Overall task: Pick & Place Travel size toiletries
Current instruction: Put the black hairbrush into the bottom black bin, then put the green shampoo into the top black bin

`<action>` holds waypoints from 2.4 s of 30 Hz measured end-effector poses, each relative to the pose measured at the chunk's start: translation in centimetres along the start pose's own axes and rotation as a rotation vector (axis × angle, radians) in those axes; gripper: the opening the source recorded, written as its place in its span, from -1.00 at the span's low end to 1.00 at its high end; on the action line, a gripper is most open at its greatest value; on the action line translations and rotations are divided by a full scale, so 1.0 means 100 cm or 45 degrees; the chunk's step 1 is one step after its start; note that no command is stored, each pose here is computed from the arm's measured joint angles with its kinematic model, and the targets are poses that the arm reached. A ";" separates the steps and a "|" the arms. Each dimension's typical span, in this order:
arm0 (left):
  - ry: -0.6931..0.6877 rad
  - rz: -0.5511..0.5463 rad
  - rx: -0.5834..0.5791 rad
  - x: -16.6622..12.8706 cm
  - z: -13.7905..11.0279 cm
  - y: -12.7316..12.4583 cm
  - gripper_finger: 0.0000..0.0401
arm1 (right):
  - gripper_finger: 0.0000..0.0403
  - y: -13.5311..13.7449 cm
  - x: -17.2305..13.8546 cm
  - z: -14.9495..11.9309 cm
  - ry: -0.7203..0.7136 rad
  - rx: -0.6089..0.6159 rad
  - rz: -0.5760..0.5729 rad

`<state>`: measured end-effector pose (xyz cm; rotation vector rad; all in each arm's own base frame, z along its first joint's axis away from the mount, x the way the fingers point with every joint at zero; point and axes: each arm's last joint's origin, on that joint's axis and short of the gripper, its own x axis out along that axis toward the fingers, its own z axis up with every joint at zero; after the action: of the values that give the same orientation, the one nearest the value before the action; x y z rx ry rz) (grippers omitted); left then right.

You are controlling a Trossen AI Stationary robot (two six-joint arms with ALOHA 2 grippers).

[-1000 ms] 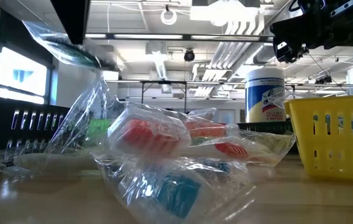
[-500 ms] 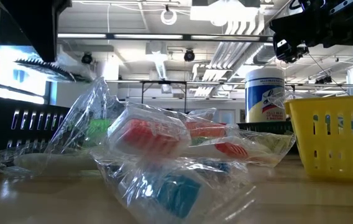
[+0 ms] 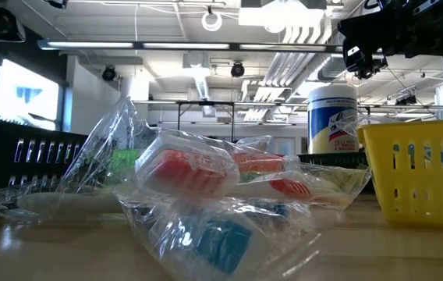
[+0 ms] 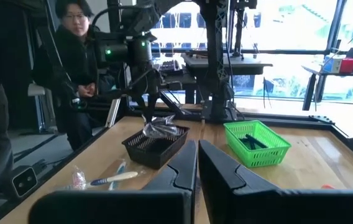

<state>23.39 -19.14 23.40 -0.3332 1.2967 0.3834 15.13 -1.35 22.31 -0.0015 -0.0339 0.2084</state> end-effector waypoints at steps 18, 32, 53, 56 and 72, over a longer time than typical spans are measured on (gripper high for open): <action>-0.047 -0.067 0.013 0.000 0.003 -0.006 -0.92 | -0.96 -0.002 0.000 0.001 -0.008 -0.003 -0.097; -0.026 -0.077 0.060 -0.001 0.002 -0.005 -0.38 | -0.96 -0.002 0.000 0.001 -0.008 -0.003 -0.095; -0.290 -0.127 -0.162 -0.014 0.082 0.043 -0.37 | -0.96 -0.002 0.000 0.001 -0.010 -0.024 -0.086; -0.326 -0.161 -0.186 -0.013 0.094 0.048 -0.37 | -0.96 -0.002 0.000 0.001 -0.017 -0.015 -0.086; -0.538 -0.138 0.013 -0.012 0.138 0.074 -0.37 | -0.96 -0.002 0.000 0.001 -0.017 -0.011 -0.089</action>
<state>31.68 -6.48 27.65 -0.2936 0.8635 0.3337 15.16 -1.55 22.45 -0.0076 -0.0483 0.1385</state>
